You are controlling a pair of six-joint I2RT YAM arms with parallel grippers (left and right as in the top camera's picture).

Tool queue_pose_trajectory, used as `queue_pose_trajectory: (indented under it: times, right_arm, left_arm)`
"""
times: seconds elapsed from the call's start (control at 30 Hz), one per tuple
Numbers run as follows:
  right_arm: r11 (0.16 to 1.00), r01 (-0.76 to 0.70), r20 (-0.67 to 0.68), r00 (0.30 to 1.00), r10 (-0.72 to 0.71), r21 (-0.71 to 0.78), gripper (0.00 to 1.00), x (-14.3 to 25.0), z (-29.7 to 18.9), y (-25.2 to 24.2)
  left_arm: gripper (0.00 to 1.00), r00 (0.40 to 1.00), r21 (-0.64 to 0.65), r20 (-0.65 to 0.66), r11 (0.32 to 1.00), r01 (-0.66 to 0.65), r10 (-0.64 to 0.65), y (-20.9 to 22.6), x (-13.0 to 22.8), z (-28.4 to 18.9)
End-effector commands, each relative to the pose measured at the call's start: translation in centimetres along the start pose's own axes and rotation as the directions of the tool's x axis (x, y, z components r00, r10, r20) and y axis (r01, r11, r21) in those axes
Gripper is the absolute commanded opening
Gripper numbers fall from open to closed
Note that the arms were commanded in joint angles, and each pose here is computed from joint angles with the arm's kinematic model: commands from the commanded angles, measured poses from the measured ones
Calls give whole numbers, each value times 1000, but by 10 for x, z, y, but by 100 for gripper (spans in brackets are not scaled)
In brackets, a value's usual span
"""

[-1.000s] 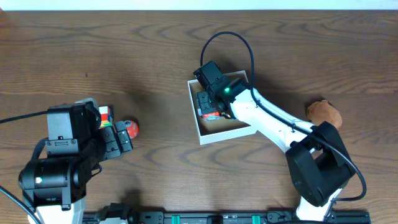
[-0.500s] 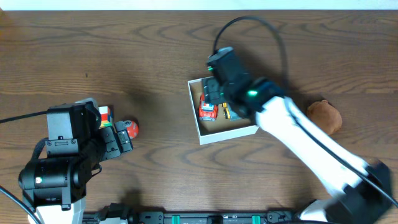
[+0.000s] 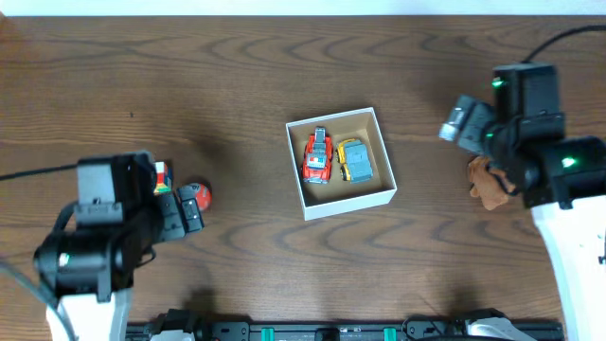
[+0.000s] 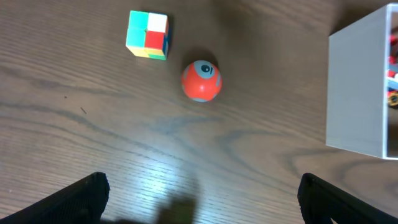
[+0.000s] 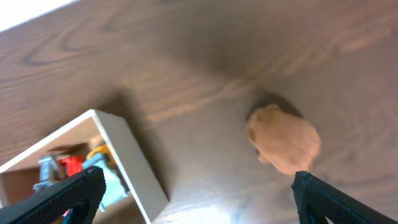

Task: Pack container
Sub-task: 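Grasp the orange-grey ball with the left gripper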

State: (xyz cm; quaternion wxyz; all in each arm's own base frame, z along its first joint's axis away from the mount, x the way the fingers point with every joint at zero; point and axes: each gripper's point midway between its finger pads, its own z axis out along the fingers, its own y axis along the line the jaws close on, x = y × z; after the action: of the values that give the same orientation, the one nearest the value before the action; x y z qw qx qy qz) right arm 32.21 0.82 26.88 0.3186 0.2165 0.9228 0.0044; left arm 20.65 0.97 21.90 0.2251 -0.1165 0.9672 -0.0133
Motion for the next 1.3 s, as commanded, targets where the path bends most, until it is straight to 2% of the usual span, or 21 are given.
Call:
queue_pose_trajectory:
  times: [0.0, 0.27, 0.5, 0.77, 1.1, 1.2, 1.27]
  right_arm:
    - [1000, -18, -78, 997, 17, -17, 99, 5, 15, -10]
    - [999, -5, -182, 983, 12, 35, 99, 22, 42, -22]
    - [999, 5, -198, 980, 3, 42, 99, 25, 46, -23]
    - [999, 13, -200, 980, -5, 41, 99, 25, 46, -23]
    - [999, 20, -205, 979, -12, 42, 99, 26, 46, -23]
    - [999, 21, -208, 978, -12, 43, 99, 27, 45, -24]
    - [999, 22, -209, 978, -12, 44, 99, 28, 45, -24]
  left_arm:
    - [98, 993, -26, -115, 999, -24, 21, 2, 4, 34]
    - [99, 945, -70, -327, 998, -3, -20, 1, 4, 104]
    - [98, 883, -99, -468, 995, -18, -31, 3, 16, 153]
    - [98, 865, -105, -501, 994, -22, -34, 3, 18, 187]
    - [98, 875, -98, -483, 995, -26, -25, 1, 11, 212]
    - [90, 878, -97, -479, 995, -25, -24, 1, 10, 215]
    - [77, 879, -97, -475, 995, -25, -24, 1, 10, 216]
